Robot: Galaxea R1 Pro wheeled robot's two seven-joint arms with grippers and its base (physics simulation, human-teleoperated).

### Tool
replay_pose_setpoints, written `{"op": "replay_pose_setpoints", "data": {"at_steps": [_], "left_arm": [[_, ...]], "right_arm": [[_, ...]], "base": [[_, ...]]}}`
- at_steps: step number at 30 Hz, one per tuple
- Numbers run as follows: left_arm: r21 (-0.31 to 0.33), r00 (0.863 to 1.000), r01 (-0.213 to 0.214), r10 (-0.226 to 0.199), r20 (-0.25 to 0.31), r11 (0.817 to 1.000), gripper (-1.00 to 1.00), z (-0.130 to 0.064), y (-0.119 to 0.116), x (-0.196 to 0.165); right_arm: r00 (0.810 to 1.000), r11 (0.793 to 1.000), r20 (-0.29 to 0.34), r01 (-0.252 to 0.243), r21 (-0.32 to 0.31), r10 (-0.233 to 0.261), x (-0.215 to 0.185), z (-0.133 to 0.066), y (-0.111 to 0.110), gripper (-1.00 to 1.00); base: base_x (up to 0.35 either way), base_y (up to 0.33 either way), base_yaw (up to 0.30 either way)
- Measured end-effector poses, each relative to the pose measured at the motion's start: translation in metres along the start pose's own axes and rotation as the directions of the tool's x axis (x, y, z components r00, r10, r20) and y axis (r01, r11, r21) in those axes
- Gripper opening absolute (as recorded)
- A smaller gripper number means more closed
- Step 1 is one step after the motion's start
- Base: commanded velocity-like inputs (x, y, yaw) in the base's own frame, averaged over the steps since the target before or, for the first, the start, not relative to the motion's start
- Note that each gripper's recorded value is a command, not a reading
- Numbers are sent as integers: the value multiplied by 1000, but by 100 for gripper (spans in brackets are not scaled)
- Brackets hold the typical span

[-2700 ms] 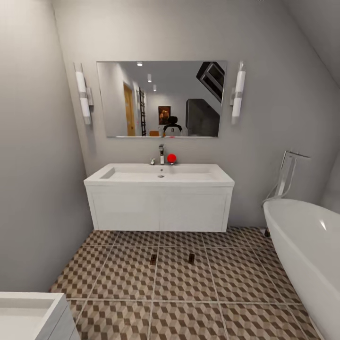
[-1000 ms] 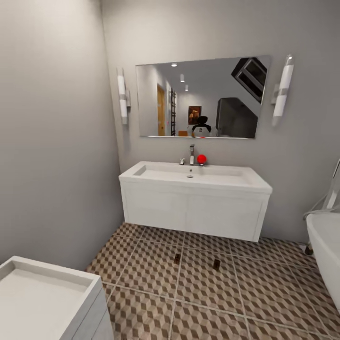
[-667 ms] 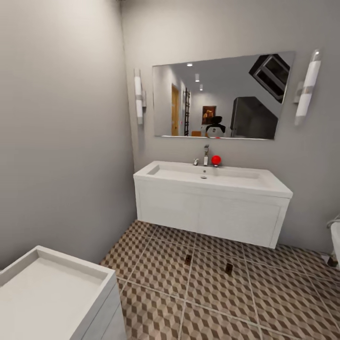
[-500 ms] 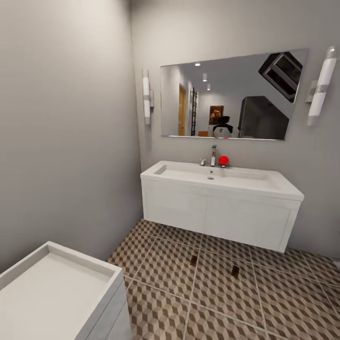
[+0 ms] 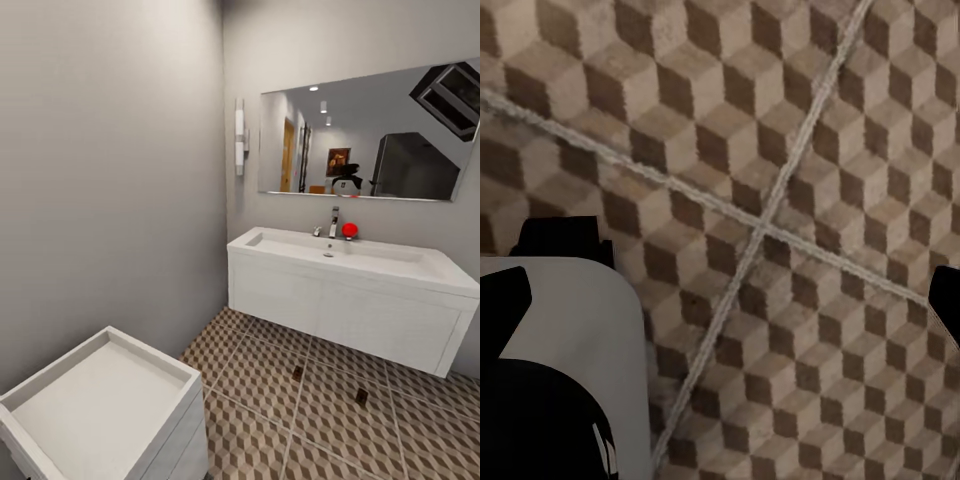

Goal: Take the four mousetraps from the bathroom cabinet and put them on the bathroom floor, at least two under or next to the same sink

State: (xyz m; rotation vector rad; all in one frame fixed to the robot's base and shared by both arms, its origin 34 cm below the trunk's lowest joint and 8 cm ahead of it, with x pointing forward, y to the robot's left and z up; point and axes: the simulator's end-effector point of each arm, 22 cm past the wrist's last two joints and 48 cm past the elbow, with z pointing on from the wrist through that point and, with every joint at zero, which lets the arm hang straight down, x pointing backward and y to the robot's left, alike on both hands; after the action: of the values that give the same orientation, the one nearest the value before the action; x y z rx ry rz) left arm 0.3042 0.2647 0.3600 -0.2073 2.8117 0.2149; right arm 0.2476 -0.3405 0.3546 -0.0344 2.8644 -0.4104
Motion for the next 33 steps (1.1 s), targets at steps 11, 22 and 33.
{"op": "replay_pose_setpoints", "data": {"at_steps": [11, 22, 33], "left_arm": [[-26, 1000, -8, 8, 18, 1000, 100, 3, 20, -9], [-29, 1000, -7, 8, 18, 1000, 100, 3, 22, -9], [-30, 1000, -8, 9, 20, 1000, 100, 4, 23, -10]], "right_arm": [[1000, 1000, 2, 3, -4, -3, -1, 0, 2, 100], [1000, 1000, 3, 4, -7, -4, -1, -1, 4, 100], [1000, 1000, 5, 3, -7, -3, -1, -1, 4, 100]], "base": [[0, 0, 283], [0, 0, 283], [0, 0, 283]]}}
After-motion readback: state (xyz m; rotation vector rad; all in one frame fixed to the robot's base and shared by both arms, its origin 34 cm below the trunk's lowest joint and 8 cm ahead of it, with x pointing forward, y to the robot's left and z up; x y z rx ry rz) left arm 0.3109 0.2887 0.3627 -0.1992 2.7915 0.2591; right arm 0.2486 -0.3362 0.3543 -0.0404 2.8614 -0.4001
